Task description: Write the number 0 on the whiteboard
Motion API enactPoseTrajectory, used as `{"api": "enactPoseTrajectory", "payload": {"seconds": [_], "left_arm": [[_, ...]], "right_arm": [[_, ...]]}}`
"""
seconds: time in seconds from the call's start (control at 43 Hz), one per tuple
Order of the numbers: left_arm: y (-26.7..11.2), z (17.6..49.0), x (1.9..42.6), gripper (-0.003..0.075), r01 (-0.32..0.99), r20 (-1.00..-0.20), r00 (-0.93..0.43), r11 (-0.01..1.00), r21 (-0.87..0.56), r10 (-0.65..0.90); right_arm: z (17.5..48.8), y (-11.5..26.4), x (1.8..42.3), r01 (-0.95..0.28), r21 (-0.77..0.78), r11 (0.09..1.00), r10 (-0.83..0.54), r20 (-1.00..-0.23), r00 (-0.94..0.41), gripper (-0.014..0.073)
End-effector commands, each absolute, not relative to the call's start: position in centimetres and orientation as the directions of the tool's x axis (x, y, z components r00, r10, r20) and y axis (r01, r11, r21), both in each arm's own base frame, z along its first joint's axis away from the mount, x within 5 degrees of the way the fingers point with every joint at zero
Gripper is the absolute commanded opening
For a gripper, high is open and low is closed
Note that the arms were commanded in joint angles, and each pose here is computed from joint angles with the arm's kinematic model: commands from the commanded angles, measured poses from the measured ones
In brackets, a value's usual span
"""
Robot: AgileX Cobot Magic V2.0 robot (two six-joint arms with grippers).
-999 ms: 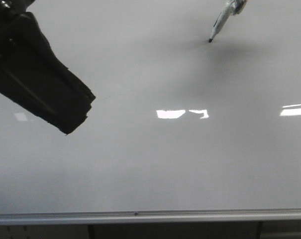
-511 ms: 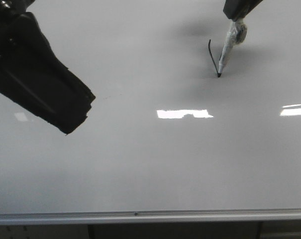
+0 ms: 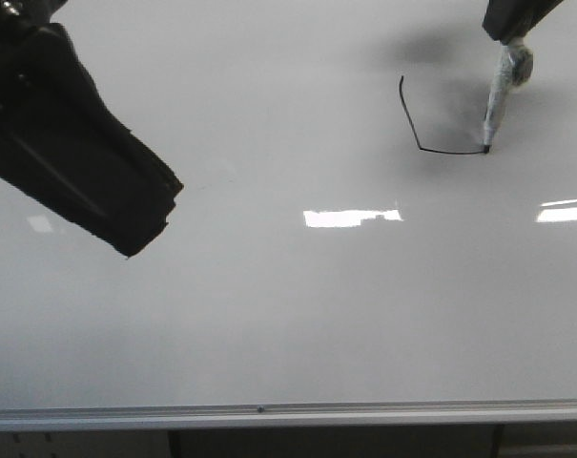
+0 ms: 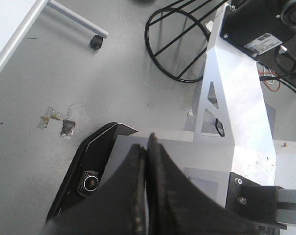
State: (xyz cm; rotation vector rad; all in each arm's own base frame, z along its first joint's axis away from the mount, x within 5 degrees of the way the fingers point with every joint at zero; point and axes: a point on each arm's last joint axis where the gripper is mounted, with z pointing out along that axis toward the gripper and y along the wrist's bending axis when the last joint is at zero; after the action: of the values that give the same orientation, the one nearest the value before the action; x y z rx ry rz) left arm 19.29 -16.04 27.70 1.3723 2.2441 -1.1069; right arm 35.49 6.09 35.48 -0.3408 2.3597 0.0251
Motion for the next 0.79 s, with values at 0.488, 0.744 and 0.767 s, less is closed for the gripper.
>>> {"api": "enactPoseTrajectory", "payload": {"seconds": [0.488, 0.744, 0.767], "left_arm": [[-16.4, 29.7, 18.9, -0.002, 0.862, -0.649, -0.491, 0.219, -0.457, 0.581], [-16.4, 29.7, 18.9, -0.002, 0.862, -0.649, -0.491, 0.219, -0.457, 0.581], [-16.4, 29.7, 18.9, -0.002, 0.862, -0.649, -0.491, 0.219, -0.457, 0.581]], "right_arm": [[43.2, 5.0, 34.4, -0.194, -0.127, 0.973, -0.198, -0.89, -0.411, -0.0058], [44.9, 5.3, 34.4, -0.197, -0.096, 0.976, -0.162, -0.92, -0.357, -0.0058], [45.0, 5.3, 34.4, -0.199, -0.087, 0.976, -0.154, -0.922, -0.356, -0.0058]]}}
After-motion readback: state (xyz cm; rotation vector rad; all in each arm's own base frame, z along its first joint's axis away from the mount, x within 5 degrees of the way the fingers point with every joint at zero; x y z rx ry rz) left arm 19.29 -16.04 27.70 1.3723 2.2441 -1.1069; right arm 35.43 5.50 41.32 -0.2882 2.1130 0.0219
